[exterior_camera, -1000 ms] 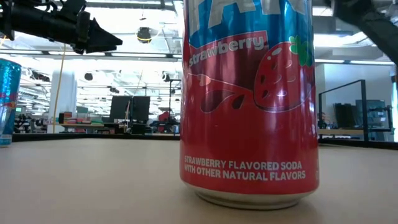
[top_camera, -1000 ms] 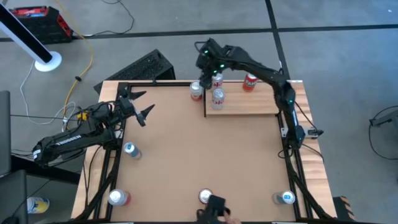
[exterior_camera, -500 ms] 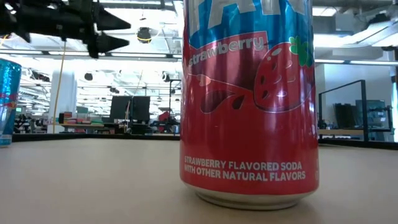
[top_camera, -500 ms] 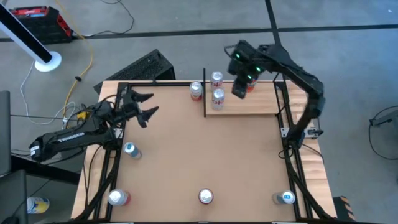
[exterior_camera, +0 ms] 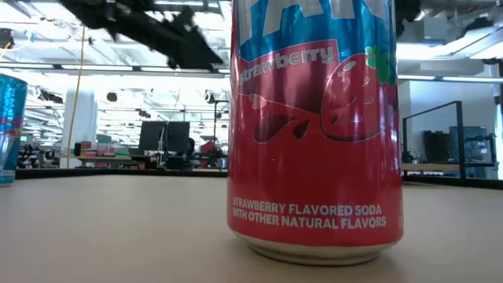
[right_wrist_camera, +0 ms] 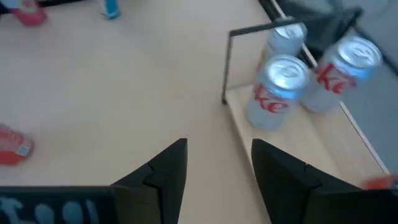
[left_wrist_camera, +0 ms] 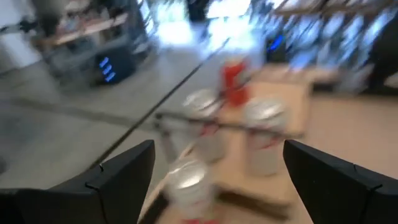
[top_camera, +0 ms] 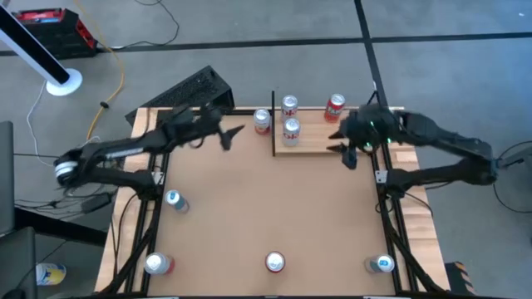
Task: Place canned beverage on shelf
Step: Put the top pink-white soda can on the shelf
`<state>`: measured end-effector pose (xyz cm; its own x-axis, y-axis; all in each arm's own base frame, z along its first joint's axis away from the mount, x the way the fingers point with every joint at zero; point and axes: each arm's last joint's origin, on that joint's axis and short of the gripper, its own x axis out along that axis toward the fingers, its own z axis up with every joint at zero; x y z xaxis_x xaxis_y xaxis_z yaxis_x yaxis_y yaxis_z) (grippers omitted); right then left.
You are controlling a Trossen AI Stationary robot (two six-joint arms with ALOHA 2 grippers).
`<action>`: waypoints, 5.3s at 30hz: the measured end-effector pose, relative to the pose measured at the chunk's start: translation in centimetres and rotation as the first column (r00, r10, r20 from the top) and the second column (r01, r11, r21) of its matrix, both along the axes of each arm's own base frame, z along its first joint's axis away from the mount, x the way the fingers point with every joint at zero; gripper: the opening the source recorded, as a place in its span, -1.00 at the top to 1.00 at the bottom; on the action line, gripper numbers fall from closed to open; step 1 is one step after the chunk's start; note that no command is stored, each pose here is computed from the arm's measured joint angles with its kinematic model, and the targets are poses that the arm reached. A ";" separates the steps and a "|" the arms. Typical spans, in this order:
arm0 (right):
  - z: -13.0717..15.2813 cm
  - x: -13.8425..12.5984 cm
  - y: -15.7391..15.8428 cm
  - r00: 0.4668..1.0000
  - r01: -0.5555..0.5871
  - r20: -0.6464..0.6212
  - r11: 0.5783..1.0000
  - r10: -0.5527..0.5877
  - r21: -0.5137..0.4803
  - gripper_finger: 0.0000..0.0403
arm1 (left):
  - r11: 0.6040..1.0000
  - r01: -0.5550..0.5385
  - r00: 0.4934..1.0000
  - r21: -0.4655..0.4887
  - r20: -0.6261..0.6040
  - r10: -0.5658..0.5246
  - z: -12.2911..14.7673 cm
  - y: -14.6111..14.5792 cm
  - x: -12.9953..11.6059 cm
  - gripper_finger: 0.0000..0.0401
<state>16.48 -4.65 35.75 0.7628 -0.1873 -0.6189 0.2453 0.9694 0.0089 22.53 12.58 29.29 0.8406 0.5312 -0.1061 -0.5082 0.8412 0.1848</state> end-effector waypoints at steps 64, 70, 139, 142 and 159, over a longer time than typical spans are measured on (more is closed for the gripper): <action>-7.8 1.2 4.2 0.979 -0.108 0.153 0.982 0.131 -0.153 0.00 | 0.923 0.100 0.937 -0.371 -0.278 -0.213 -10.2 10.2 8.0 -0.33; -8.0 1.5 4.2 0.982 -0.096 0.151 0.987 0.116 -0.130 0.00 | 0.891 0.171 0.858 -0.421 -0.380 -0.345 -7.6 4.5 8.2 -0.33; -10.8 3.8 5.5 0.995 -0.103 -0.017 0.986 0.102 -0.133 -0.29 | 0.905 0.351 0.763 -0.240 -0.487 -0.425 -2.5 -10.1 24.6 -0.63; -10.8 3.6 5.4 0.993 -0.117 -0.033 0.982 0.114 -0.147 -0.29 | 0.919 0.345 0.778 -0.189 -0.490 -0.393 -0.9 -9.8 24.7 -0.64; -10.9 3.3 5.4 0.992 -0.122 -0.057 0.981 0.115 -0.147 -0.29 | 0.984 0.141 0.700 -0.105 -0.693 -0.174 6.8 -8.5 21.1 -0.63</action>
<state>19.82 0.77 24.86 0.7551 -0.1907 -0.6273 0.1249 0.9811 -0.1480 43.68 4.09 36.05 0.5887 0.3788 -0.7141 -0.1077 0.9123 0.3952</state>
